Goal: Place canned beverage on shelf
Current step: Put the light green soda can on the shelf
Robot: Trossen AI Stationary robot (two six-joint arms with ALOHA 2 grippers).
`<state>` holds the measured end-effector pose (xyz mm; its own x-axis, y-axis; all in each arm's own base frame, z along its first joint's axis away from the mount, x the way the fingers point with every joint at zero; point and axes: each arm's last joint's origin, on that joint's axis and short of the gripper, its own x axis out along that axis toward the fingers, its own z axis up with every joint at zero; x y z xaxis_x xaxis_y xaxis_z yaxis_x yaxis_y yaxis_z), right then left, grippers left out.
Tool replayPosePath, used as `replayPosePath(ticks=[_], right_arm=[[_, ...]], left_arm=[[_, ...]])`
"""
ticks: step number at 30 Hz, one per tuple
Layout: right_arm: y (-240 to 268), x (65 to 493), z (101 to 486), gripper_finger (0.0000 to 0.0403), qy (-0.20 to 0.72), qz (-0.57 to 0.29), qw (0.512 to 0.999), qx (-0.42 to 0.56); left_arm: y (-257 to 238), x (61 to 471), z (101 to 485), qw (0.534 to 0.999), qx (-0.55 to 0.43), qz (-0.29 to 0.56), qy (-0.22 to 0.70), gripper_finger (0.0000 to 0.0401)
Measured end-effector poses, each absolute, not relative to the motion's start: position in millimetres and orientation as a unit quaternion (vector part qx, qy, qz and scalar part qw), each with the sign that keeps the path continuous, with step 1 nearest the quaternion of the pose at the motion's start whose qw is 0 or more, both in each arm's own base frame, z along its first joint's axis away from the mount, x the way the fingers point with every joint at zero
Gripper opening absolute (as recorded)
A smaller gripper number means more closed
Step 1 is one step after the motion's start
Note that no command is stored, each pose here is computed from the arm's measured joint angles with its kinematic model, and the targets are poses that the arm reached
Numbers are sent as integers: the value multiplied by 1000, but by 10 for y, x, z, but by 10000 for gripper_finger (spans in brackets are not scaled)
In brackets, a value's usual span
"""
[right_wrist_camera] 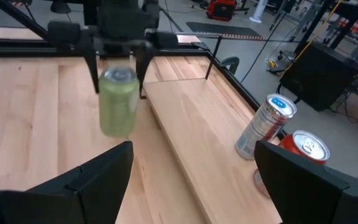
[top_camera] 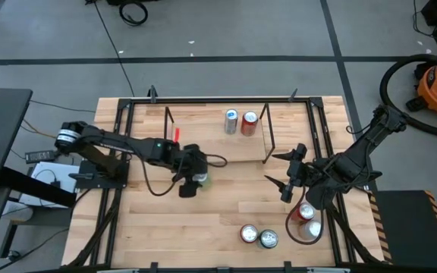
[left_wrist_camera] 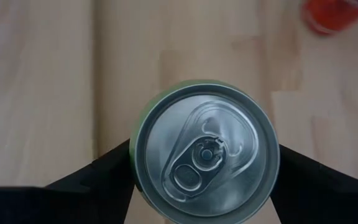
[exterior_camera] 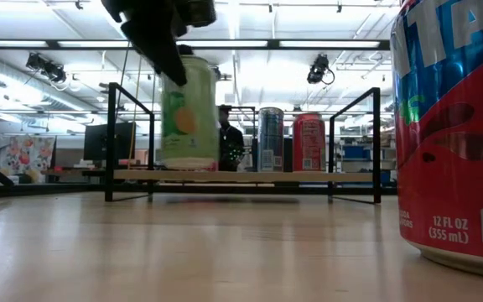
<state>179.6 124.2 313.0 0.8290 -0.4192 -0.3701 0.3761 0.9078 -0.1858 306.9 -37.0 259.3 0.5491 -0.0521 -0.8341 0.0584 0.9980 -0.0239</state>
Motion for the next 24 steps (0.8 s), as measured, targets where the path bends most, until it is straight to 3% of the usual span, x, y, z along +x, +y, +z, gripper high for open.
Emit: replayPosePath(ticks=[5, 12, 24], right_arm=[[1231, 1822, 3143, 347, 203, -207, 955, -52], [1222, 1827, 3142, 347, 205, -209, 955, -53], [1222, 1827, 3140, 347, 206, -208, 955, -54]], left_arm=[[-427, 3266, 2431, 881, 70, -131, 448, 300], [-487, 3396, 2192, 856, 175, -192, 447, 300], [-506, 3446, 2149, 861, 163, -186, 445, 312]])
